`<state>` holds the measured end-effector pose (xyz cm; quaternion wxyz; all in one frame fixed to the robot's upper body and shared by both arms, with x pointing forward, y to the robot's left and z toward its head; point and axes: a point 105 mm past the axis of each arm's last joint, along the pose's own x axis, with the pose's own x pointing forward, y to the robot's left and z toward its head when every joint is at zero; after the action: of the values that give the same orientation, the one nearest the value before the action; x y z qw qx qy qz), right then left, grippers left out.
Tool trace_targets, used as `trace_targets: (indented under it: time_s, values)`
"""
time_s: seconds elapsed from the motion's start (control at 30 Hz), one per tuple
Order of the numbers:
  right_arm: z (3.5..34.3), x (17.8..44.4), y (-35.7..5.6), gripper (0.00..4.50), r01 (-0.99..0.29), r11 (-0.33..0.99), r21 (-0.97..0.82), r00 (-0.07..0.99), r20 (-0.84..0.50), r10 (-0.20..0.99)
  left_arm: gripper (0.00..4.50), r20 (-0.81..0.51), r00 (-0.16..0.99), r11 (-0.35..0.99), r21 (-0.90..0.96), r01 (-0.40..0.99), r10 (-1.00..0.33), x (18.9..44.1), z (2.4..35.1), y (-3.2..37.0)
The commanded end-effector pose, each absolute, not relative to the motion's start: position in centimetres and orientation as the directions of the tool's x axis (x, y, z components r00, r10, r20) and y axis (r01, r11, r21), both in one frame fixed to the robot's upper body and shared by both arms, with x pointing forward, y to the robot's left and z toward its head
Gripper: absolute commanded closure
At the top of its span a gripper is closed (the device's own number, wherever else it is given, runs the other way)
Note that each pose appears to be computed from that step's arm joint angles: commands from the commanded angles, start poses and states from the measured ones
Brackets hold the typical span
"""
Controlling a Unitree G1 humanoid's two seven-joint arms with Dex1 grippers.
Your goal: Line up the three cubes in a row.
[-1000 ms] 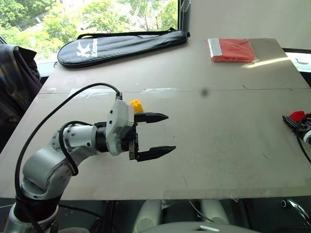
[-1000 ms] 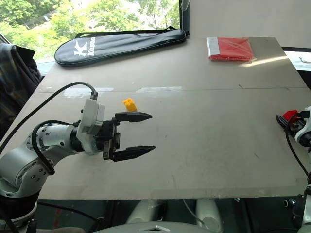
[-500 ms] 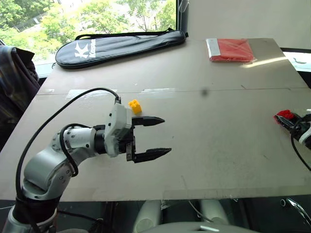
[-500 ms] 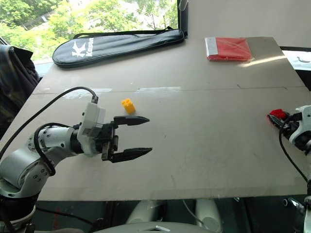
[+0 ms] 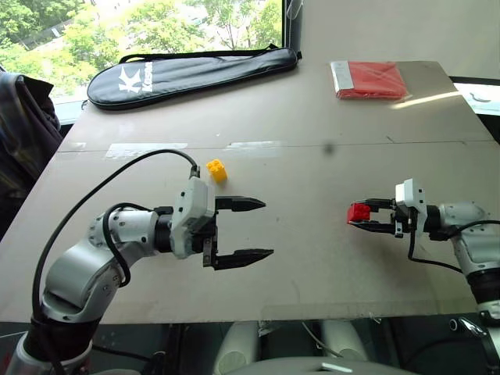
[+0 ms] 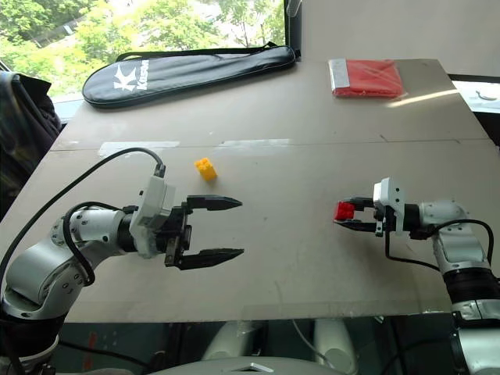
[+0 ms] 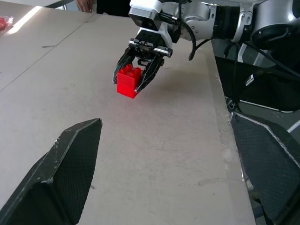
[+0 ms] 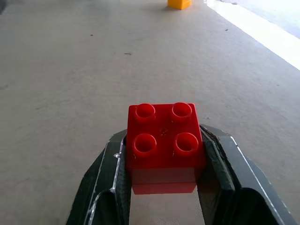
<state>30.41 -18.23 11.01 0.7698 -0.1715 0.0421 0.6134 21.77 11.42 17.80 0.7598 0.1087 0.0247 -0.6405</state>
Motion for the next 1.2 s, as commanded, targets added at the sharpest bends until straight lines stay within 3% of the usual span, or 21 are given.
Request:
trace_targets:
  time_s: [0.03,0.33,1.07,1.2]
  values:
    - [12.3,30.9,-18.4,3.16,-0.973,0.084,-0.216,0.142,-0.272,0.952,0.00,-0.180,0.217,0.182,0.192,0.964,-0.960,21.2,18.3,11.8]
    - [11.8,31.8,-15.8,3.16,-0.971,-0.097,-0.217,-0.011,-0.365,0.931,0.00,-0.174,0.248,0.213,0.199,0.957,-0.953,21.2,18.1,12.1]
    - [10.7,33.2,-16.7,3.16,-0.971,-0.100,-0.215,0.004,-0.438,0.899,0.00,-0.175,0.238,0.197,0.221,0.955,-0.955,21.3,18.1,12.1]
    - [10.7,33.3,-16.9,1.21,-0.973,-0.098,-0.208,0.006,-0.448,0.894,0.00,-0.176,0.234,0.193,0.222,0.956,-0.956,21.3,18.2,12.0]
